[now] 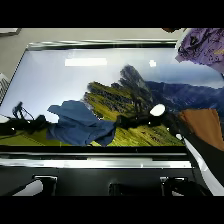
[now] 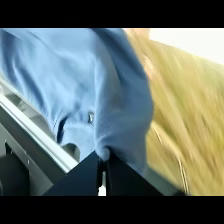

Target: Fold the clothes and pants, and hang the long-sleeved shirts on hangers.

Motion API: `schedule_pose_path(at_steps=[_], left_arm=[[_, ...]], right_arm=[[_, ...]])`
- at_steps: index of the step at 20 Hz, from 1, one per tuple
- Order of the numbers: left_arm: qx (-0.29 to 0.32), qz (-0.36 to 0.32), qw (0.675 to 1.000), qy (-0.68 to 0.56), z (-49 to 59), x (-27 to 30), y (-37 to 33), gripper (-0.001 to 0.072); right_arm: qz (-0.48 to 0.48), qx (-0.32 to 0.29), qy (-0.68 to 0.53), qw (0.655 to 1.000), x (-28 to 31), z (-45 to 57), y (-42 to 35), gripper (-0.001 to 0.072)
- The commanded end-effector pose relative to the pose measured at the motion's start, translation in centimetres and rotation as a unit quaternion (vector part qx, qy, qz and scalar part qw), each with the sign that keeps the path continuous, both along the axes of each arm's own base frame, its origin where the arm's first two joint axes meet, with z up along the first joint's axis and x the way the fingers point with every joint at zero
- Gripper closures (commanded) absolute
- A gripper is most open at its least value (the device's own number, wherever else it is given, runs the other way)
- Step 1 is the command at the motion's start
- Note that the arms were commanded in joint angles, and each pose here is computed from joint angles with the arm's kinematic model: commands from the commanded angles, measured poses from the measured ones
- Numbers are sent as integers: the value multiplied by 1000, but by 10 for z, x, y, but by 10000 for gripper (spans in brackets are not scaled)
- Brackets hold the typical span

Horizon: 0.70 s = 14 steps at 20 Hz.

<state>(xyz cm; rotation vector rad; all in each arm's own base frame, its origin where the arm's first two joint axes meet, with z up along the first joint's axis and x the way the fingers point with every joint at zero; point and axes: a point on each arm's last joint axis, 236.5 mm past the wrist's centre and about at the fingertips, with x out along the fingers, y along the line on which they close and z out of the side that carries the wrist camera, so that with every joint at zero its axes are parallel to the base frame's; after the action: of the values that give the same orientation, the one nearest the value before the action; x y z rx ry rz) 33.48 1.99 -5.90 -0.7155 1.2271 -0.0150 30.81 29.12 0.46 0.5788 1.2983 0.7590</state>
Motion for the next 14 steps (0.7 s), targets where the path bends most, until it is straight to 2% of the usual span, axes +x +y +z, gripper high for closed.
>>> schedule_pose_path(at_steps=[1, 4, 7, 9, 11, 14], left_arm=[[32, -28, 990, -131, 106, 52, -6, 696], [93, -21, 942, -321, 286, 82, -4, 696], [159, -3, 860, -486, 465, 41, -12, 696], [199, 15, 802, -564, 553, -14, -22, 696], [222, 37, 755, -616, 607, -71, -32, 695], [235, 75, 722, -647, 633, -137, -40, 695]], right_arm=[[8, -19, -148, 989, 52, 84, 0, 682], [4, -54, -313, 948, 95, 204, -13, 682], [-18, -82, -467, 880, 93, 345, -40, 682], [-39, -79, -547, 832, 62, 428, -61, 682], [-66, -52, -606, 791, 15, 490, -81, 681], [-97, -31, -651, 752, -50, 537, -111, 681]])
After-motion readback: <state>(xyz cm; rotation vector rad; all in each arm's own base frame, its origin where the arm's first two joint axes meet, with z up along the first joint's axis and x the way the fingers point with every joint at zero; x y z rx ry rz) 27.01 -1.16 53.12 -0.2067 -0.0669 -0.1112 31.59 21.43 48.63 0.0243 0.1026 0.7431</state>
